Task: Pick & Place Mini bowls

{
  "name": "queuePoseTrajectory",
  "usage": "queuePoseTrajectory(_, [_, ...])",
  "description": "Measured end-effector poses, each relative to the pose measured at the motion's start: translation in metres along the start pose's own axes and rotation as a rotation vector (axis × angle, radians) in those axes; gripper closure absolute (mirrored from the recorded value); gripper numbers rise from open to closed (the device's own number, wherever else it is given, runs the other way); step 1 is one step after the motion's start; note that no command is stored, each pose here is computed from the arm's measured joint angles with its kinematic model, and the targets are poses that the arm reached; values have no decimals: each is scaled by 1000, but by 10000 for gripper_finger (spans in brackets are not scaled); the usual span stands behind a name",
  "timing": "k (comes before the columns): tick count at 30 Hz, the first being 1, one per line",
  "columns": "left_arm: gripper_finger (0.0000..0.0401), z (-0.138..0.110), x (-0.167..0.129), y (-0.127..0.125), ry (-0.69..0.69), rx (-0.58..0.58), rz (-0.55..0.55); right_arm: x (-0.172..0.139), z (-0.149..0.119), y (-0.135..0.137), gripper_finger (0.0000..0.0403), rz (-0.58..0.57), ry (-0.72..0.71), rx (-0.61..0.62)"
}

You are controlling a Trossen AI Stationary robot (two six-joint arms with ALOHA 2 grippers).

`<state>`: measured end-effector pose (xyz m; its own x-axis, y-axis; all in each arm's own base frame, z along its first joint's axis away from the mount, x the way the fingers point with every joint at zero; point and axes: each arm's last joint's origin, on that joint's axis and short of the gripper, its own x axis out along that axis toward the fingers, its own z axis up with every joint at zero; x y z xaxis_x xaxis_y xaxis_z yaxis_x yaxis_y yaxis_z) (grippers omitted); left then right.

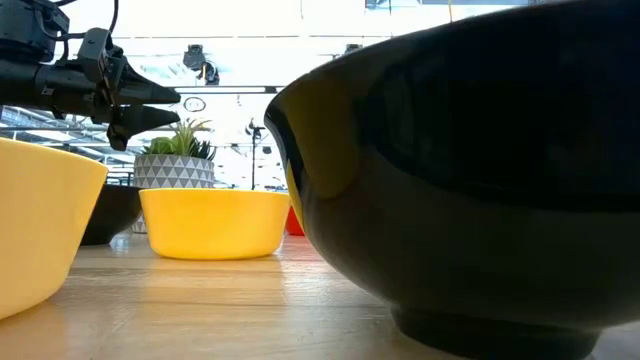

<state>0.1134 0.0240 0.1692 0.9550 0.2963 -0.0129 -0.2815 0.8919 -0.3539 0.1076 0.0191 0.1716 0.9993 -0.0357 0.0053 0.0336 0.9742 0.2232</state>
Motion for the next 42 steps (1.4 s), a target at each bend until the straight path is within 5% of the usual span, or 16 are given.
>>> queuePoseTrajectory(24, [203, 0, 0, 0, 0, 0, 1, 0, 2, -2, 275, -75, -34, -49])
queuePoseTrajectory(33, [203, 0, 0, 0, 0, 0, 0, 3, 14, 2, 275, -53, -147, -11])
queuePoseTrajectory(42, [203, 0, 0, 0, 0, 0, 0, 15, 10, 2, 275, -156, -40, -98])
